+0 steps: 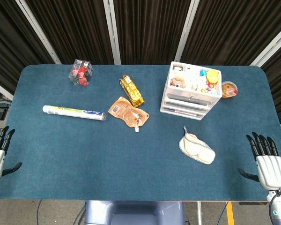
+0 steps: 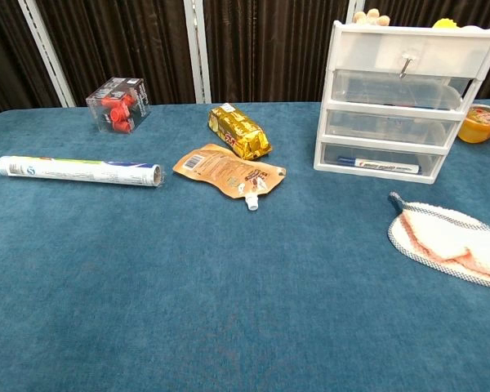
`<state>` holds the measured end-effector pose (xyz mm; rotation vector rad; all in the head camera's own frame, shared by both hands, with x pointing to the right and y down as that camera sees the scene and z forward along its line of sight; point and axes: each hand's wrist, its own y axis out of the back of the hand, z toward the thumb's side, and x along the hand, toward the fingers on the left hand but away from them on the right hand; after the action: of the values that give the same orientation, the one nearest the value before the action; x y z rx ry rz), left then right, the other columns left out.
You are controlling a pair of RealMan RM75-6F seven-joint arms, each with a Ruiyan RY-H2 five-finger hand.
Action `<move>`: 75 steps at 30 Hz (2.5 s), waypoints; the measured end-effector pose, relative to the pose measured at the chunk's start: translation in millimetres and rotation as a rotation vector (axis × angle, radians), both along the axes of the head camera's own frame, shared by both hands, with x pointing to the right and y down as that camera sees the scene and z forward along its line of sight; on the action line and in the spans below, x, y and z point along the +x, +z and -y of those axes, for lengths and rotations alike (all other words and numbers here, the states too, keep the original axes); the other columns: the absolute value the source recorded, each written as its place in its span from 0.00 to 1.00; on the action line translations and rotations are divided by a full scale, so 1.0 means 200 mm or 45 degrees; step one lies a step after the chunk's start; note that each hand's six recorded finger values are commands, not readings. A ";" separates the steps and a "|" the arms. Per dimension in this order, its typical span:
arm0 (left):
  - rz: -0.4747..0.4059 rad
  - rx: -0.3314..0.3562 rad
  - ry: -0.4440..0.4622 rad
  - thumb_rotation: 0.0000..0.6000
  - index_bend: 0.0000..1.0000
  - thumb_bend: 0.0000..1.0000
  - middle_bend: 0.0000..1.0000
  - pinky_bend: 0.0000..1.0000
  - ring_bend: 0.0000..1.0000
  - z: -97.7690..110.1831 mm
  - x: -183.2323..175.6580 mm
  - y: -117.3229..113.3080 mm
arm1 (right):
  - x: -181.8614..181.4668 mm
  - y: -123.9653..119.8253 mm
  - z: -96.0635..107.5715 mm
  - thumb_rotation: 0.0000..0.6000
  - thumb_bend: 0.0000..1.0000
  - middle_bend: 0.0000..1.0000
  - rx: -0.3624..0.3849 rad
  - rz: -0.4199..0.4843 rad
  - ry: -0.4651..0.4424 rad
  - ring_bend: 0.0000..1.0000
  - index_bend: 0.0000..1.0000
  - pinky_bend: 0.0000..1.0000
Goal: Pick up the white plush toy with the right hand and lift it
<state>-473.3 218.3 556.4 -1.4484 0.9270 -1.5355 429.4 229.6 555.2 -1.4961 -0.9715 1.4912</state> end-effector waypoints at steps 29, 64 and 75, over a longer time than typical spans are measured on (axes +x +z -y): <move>-0.030 0.004 -0.007 1.00 0.00 0.00 0.00 0.00 0.00 0.00 0.01 0.00 | -0.09 0.02 0.02 1.00 0.00 0.12 -0.028 0.062 -0.008 0.09 0.07 0.23; -0.082 -0.019 -0.060 1.00 0.00 0.00 0.00 0.00 0.00 0.02 -0.01 0.00 | -0.69 0.69 0.26 1.00 0.01 0.89 -0.433 0.056 0.120 0.89 0.23 0.86; -0.092 -0.020 -0.065 1.00 0.00 0.00 0.00 0.00 0.00 0.02 -0.01 0.00 | -0.62 0.81 0.24 1.00 0.10 0.89 -0.473 -0.004 0.190 0.89 0.32 0.86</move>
<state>-474.6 213.6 555.5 -1.5106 1.0039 -1.5390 304.9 180.7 717.0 -1.7068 -0.8509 1.8586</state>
